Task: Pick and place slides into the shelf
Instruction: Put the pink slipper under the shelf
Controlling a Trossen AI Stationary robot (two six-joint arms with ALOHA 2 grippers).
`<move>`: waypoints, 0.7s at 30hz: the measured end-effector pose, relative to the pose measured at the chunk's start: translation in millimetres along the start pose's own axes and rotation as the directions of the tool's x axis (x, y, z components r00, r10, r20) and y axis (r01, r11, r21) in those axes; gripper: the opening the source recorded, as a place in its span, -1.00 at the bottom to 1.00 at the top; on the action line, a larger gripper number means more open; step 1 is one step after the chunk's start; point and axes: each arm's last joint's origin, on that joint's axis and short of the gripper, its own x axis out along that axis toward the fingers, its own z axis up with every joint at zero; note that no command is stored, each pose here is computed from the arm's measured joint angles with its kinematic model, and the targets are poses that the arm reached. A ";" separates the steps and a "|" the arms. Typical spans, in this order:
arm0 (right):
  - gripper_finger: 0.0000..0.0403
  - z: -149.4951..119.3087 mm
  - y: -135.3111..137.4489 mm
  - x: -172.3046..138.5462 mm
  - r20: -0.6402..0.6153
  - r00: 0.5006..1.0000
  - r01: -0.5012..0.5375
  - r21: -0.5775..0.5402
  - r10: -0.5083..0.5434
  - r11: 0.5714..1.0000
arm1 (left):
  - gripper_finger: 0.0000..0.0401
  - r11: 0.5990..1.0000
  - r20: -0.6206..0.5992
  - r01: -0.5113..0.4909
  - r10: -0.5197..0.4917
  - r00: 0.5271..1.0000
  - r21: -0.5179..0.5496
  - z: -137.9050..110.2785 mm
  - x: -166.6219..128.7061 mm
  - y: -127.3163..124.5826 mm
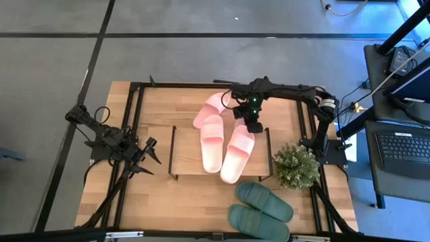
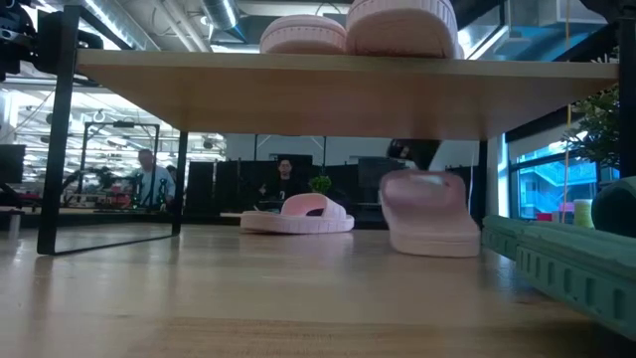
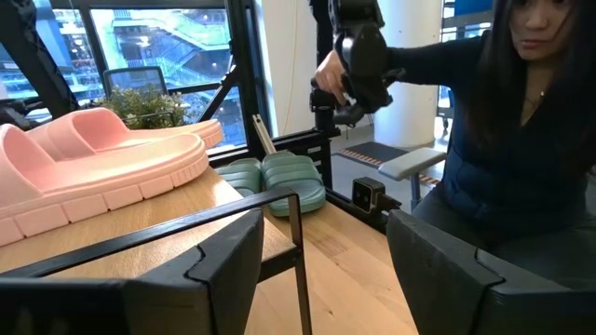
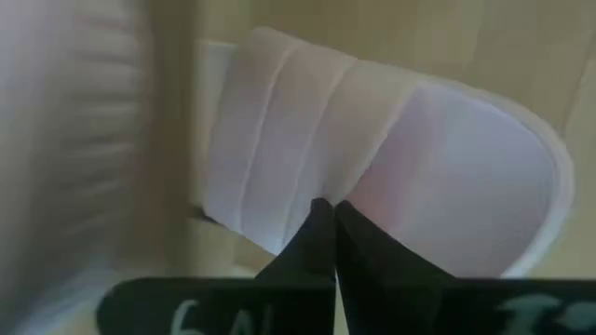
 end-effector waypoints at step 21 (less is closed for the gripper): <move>-0.83 -2.8 -0.3 17.4 -0.013 1.000 0.028 0.089 -0.027 0.996 | 0.10 1.000 0.000 0.000 0.000 1.000 0.004 0.0 0.0 0.0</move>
